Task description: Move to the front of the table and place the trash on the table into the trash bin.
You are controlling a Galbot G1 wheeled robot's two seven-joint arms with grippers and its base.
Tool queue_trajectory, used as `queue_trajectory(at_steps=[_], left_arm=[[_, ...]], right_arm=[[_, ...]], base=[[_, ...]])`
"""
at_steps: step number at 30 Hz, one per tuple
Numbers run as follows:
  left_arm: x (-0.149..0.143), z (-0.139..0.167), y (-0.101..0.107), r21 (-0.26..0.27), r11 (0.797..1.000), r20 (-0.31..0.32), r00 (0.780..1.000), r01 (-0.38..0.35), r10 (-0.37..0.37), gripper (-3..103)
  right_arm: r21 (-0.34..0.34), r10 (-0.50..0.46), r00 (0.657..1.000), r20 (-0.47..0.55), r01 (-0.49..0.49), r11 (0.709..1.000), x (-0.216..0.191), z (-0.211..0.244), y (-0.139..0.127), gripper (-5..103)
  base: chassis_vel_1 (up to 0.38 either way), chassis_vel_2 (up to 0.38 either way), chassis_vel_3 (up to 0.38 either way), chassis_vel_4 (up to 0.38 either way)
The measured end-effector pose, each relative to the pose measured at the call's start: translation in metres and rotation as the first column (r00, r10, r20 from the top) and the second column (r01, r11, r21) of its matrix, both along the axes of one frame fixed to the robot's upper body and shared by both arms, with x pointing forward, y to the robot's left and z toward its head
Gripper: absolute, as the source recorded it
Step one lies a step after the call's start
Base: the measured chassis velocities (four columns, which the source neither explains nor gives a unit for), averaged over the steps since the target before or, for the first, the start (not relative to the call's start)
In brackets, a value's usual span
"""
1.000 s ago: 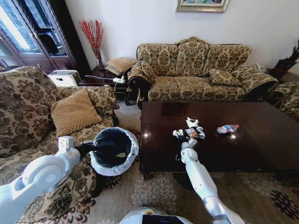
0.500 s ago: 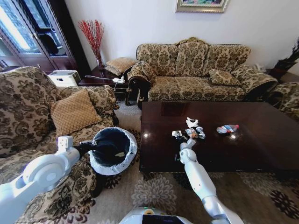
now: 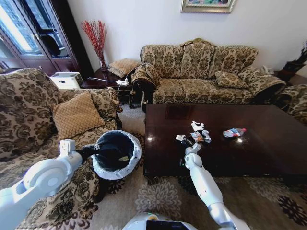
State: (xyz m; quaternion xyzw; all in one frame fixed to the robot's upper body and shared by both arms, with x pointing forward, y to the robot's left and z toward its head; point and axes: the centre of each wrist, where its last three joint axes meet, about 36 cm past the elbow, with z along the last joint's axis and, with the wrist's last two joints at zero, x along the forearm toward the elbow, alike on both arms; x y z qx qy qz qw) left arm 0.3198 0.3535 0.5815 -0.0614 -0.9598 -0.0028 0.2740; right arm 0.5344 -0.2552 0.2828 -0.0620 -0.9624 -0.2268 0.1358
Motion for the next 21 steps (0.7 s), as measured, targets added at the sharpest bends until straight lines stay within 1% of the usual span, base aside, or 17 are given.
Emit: queue_trajectory(at_steps=[3, 4, 5, 7, 8, 10, 11, 12, 13, 14, 15, 16, 17, 18, 19, 20, 21], left_arm=[[0.000, 0.000, 0.000, 0.001, 1.000, 0.000, 1.000, 0.002, -0.002, 0], [-0.001, 0.001, -0.001, 0.001, 1.000, 0.001, 1.000, 0.004, -0.004, 0], [-0.001, 0.002, -0.001, 0.001, 1.000, 0.001, 1.000, 0.005, -0.005, 0], [0.000, 0.003, -0.001, 0.001, 1.000, -0.004, 1.000, 0.006, -0.006, 0], [0.000, 0.003, -0.001, 0.001, 1.000, -0.004, 1.000, 0.006, -0.006, 0], [0.001, 0.005, -0.001, 0.006, 1.000, -0.008, 1.000, 0.011, -0.011, 0], [0.003, 0.006, -0.001, 0.008, 1.000, -0.010, 1.000, 0.012, -0.012, 0], [0.004, 0.007, -0.001, 0.011, 1.000, -0.009, 1.000, 0.012, -0.012, 0], [0.004, 0.007, -0.001, 0.011, 1.000, -0.009, 1.000, 0.012, -0.012, 0], [0.005, 0.008, -0.001, 0.012, 1.000, -0.009, 1.000, 0.013, -0.013, 0], [0.005, 0.008, -0.001, 0.012, 1.000, -0.009, 1.000, 0.013, -0.013, 0], [0.006, 0.009, -0.001, 0.013, 1.000, -0.008, 1.000, 0.015, -0.015, 0], [0.006, 0.009, -0.002, 0.013, 1.000, -0.008, 1.000, 0.017, -0.016, 0], [0.006, 0.009, -0.002, 0.013, 1.000, -0.008, 1.000, 0.017, -0.016, 0], [0.006, 0.009, -0.002, 0.011, 1.000, -0.011, 1.000, 0.017, -0.017, 0], [0.007, 0.009, -0.002, 0.010, 1.000, -0.013, 1.000, 0.017, -0.017, 0], [0.007, 0.008, -0.001, 0.008, 1.000, -0.016, 1.000, 0.014, -0.014, 0]], right_arm=[[0.006, 0.003, 1.000, 0.013, -0.003, 1.000, -0.005, 0.006, -0.001, 0], [0.008, 0.005, 0.999, 0.050, -0.006, 1.000, -0.010, 0.016, 0.000, 0], [-0.007, 0.000, 0.994, 0.110, 0.001, 1.000, -0.016, 0.028, 0.000, 0], [-0.051, 0.021, 0.971, 0.239, -0.009, 0.999, -0.028, 0.062, 0.005, 0], [-0.051, 0.021, 0.971, 0.239, -0.009, 0.999, -0.028, 0.062, 0.005, 0], [-0.053, 0.067, 0.932, 0.355, -0.051, 0.997, -0.038, 0.108, 0.018, 0], [-0.048, 0.105, 0.896, 0.432, -0.094, 0.994, -0.045, 0.143, 0.031, 0], [-0.045, 0.136, 0.865, 0.483, -0.131, 0.990, -0.052, 0.168, 0.042, 0], [-0.045, 0.136, 0.865, 0.483, -0.131, 0.990, -0.052, 0.168, 0.042, 0], [-0.041, 0.162, 0.837, 0.523, -0.164, 0.986, -0.058, 0.188, 0.051, 0], [-0.041, 0.162, 0.837, 0.523, -0.164, 0.986, -0.058, 0.188, 0.051, 0], [-0.038, 0.202, 0.796, 0.571, -0.220, 0.975, -0.068, 0.214, 0.064, 0], [-0.037, 0.237, 0.765, 0.599, -0.269, 0.962, -0.077, 0.231, 0.075, 0], [-0.037, 0.237, 0.765, 0.599, -0.269, 0.962, -0.077, 0.231, 0.075, 0], [-0.041, 0.336, 0.691, 0.640, -0.406, 0.913, -0.100, 0.260, 0.104, 0], [-0.047, 0.387, 0.654, 0.650, -0.474, 0.879, -0.113, 0.268, 0.120, 0], [-0.061, 0.455, 0.604, 0.654, -0.558, 0.828, -0.129, 0.274, 0.142, 0]], base=[[0.000, 0.000, 0.000, 0.000], [0.000, 0.000, 0.000, 0.000], [0.000, 0.000, 0.000, 0.000], [0.000, 0.000, 0.000, 0.000], [0.000, 0.000, 0.000, 0.000], [0.000, 0.000, 0.000, 0.000], [0.000, 0.000, 0.000, 0.000], [0.000, 0.000, 0.000, 0.000], [0.000, 0.000, 0.000, 0.000], [0.000, 0.000, 0.000, 0.000], [0.000, 0.000, 0.000, 0.000], [0.000, 0.000, 0.000, 0.000], [0.000, 0.000, 0.000, 0.000], [0.000, 0.000, 0.000, 0.000], [0.000, 0.000, 0.000, 0.000], [0.000, 0.000, 0.000, 0.000], [0.000, 0.000, 0.000, 0.000]])
